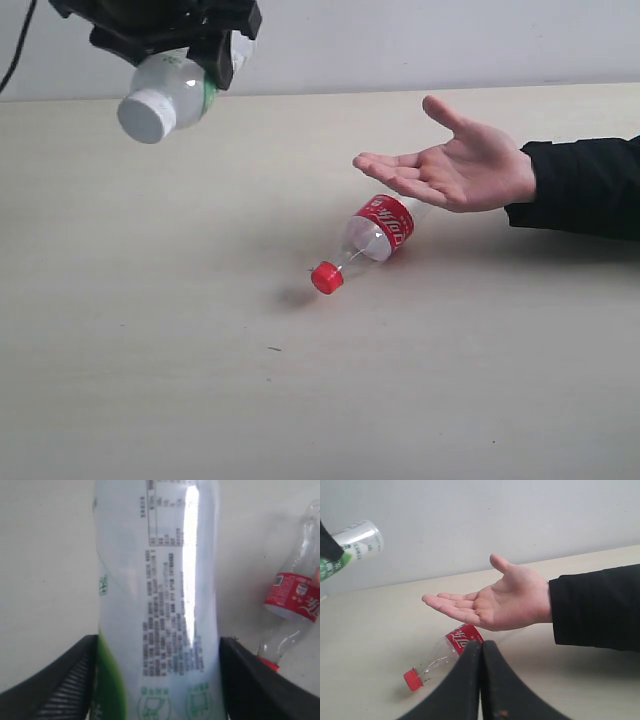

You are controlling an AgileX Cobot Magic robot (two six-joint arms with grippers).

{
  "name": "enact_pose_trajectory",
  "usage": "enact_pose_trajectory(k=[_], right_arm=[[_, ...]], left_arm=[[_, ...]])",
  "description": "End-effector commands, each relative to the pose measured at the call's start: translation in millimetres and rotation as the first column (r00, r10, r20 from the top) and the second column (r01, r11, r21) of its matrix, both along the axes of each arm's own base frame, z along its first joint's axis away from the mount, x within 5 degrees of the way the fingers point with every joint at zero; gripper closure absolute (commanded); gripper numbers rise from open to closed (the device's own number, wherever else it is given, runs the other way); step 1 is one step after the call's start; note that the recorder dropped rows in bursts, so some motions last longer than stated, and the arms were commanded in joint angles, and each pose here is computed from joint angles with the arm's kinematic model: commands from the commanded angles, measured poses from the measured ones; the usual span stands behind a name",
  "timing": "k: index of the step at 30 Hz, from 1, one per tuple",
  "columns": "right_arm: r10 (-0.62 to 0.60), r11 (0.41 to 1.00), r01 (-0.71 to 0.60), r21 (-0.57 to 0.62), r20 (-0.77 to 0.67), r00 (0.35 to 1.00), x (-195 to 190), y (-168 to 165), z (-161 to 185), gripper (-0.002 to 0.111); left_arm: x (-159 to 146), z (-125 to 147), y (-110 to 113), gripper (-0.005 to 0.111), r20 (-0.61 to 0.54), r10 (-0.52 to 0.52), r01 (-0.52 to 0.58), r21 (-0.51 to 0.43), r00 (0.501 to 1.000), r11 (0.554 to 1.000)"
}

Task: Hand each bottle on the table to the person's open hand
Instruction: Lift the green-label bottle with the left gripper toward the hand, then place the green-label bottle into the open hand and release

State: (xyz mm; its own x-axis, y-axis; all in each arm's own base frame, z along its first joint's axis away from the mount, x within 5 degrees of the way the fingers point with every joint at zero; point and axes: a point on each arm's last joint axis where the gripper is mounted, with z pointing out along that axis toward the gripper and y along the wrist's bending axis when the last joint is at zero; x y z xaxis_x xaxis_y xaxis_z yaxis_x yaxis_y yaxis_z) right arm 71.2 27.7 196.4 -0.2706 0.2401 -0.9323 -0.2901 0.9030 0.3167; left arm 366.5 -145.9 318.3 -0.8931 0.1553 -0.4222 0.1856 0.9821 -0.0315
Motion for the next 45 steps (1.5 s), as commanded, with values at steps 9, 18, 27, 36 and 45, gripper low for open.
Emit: enact_pose_trajectory(k=[9, 18, 27, 36, 45], right_arm=[[-0.003, 1.0, 0.003, 0.0, 0.001, 1.0, -0.2, -0.4, -1.1, 0.108], [-0.003, 1.0, 0.003, 0.0, 0.001, 1.0, -0.2, -0.4, -1.1, 0.108], [-0.003, 1.0, 0.003, 0.0, 0.001, 1.0, -0.2, -0.4, -1.1, 0.108], [-0.003, 1.0, 0.003, 0.0, 0.001, 1.0, -0.2, -0.4, -1.1, 0.108], [-0.003, 1.0, 0.003, 0.0, 0.001, 1.0, -0.2, -0.4, -1.1, 0.108]], left_arm=[[-114.9, -13.3, -0.3, 0.107, 0.197, 0.051, -0.001, -0.246, 0.979, 0.969], [-127.7, 9.5, -13.7, 0.107, 0.215, 0.096, 0.013, -0.457, 0.972, 0.889], [-116.4, -10.7, -86.0, 0.107, 0.175, 0.195, -0.103, -0.433, 0.965, 0.896], [-133.5, -18.4, -148.6, 0.107, 0.356, 0.393, -0.202, -0.467, 0.848, 0.861], [-121.2, -46.9, -195.3, 0.107, 0.352, 0.402, -0.201, -0.487, 0.845, 0.85]])
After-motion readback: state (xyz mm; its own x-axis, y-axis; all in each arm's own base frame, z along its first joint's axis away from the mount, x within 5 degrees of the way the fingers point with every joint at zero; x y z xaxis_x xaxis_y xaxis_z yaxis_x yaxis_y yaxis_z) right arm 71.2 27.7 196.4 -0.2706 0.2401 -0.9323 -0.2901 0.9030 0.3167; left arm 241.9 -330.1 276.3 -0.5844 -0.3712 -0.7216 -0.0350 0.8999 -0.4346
